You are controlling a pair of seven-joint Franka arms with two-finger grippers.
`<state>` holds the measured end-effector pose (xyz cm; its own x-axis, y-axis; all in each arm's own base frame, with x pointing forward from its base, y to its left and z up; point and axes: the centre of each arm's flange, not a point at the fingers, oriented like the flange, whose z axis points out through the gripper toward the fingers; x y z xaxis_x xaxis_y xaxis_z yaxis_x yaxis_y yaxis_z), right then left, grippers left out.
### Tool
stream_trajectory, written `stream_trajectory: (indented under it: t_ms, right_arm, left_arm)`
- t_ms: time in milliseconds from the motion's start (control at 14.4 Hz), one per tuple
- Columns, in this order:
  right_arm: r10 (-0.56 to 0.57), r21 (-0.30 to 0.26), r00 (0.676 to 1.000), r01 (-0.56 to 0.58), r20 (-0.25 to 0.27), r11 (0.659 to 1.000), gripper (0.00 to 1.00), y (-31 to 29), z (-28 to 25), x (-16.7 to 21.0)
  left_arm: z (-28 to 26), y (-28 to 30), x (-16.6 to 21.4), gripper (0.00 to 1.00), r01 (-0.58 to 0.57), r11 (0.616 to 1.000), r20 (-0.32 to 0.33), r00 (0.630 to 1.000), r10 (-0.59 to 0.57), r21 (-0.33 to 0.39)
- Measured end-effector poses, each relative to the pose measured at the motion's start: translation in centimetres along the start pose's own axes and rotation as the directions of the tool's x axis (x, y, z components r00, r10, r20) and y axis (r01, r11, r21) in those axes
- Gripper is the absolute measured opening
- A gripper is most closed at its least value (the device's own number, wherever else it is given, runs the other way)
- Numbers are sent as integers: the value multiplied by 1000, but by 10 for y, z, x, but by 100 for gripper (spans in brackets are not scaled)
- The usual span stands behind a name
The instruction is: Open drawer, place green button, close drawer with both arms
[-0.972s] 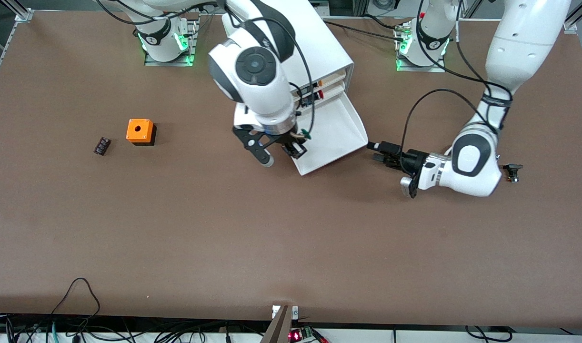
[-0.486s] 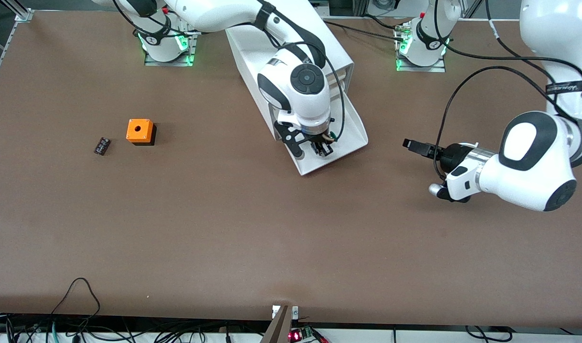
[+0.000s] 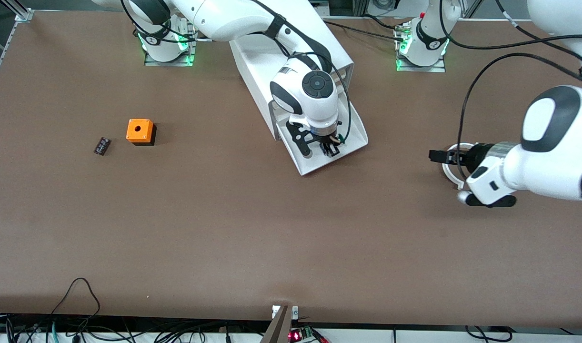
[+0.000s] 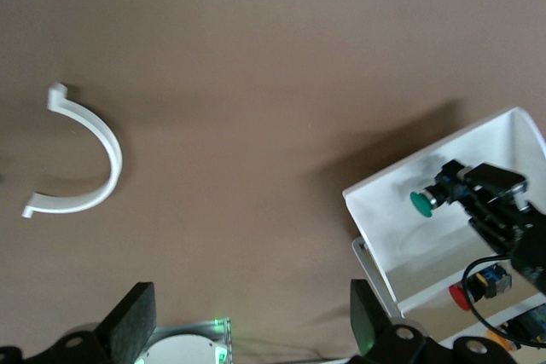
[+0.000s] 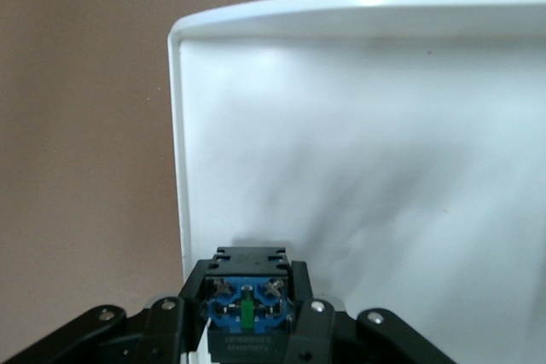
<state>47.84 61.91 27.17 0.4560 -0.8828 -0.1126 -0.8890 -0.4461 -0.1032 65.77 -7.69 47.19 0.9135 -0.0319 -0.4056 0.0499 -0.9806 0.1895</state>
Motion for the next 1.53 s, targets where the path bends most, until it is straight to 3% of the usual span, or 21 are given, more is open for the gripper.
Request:
stream_trajectory:
  t_ms: [208, 486, 625, 903, 1042, 1528]
  right_arm:
    - [6, 4, 1000, -6, -2, 1000, 44, 0, 4, 2]
    - [14, 53, 1000, -14, -1, 998, 79, -14, -17, 17]
    - [-71, 99, 997, 71, -3, 993, 98, -29, -48, 34]
    - [-238, 158, 971, 241, -35, 958, 100, -52, -121, 82]
    - [-296, 179, 955, 295, -22, 939, 100, -63, -152, 123]
    - [-624, 49, 781, 625, -26, 779, 100, -51, -201, 256]
  left_arm:
    - [1, -8, 4, 100, 33, 999, 1, 999, -33, -1]
    - [49, -8, 40, 100, 201, 980, -9, 980, -201, -10]
    - [70, -4, 51, 100, 262, 965, -15, 965, -262, -13]
    - [104, 11, 65, 100, 371, 928, -63, 926, -373, -32]
    - [134, 42, 69, 100, 426, 904, -92, 899, -428, -37]
    - [268, 153, 45, 100, 487, 873, -173, 858, -484, -27]
